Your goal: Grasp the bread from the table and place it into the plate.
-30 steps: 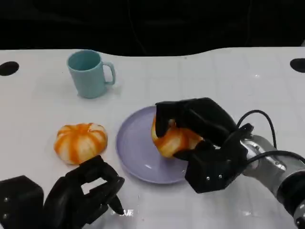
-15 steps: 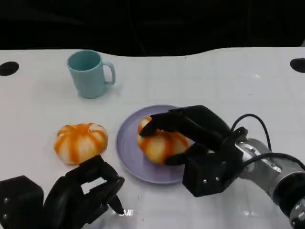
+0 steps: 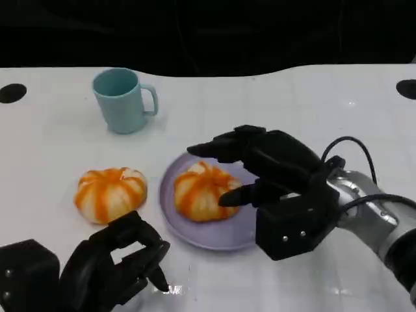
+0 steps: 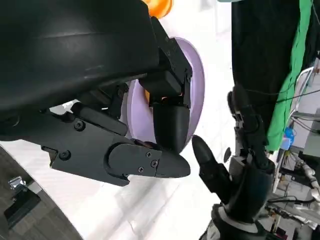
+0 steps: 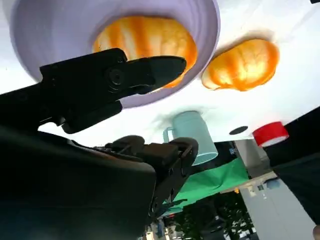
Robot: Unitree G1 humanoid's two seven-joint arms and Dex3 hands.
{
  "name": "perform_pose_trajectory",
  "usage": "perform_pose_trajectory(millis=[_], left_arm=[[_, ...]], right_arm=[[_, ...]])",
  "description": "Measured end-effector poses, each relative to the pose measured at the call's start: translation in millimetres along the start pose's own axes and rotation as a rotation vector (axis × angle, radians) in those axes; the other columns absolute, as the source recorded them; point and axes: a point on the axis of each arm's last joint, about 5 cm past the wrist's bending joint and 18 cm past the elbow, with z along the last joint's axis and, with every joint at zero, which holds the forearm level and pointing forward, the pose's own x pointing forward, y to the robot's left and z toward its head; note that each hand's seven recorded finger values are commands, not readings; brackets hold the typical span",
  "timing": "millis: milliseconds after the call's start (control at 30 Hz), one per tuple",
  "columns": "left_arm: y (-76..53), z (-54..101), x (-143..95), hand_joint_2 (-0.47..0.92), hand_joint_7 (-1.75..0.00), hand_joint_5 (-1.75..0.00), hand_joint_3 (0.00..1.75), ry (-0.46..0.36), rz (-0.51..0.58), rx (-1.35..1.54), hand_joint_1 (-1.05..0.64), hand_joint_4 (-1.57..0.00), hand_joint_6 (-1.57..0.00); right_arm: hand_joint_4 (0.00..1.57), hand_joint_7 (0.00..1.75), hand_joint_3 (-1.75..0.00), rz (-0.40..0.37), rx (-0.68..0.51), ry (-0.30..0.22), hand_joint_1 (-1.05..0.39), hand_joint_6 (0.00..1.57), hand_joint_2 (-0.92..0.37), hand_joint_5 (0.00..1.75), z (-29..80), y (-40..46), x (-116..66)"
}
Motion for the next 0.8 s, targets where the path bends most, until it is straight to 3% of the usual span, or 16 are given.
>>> perform_pose_trajectory(millis=[200,367,800], left_arm=[[-0.1,-0.1,0,0.92,-1.57,-1.75,0.24,0.0,0.0,0.0,-0.56,-0.73,-0.63],[-0.6,-0.2,0,0.92,-1.58,-1.75,0.24,-0.002,-0.002,0.001,-0.56,-0.73,-0.62],[-2.1,-0.6,1,0.92,-1.57,-1.75,0.26,-0.006,-0.009,0.001,-0.56,-0.73,-0.62]], right_arm=[[0.11,0.01,-0.16,0.009,0.011,0.021,-0.64,0.34,-0.92,0.35,-1.9,-3.5,-10.8],[0.17,0.03,-0.13,-0.015,0.017,0.024,-0.62,0.37,-0.92,0.39,-2.4,-11.9,-21.0],[0.36,0.09,-0.15,-0.088,0.131,0.043,-0.62,0.53,-0.92,0.5,-2.2,-16.4,-68.3]])
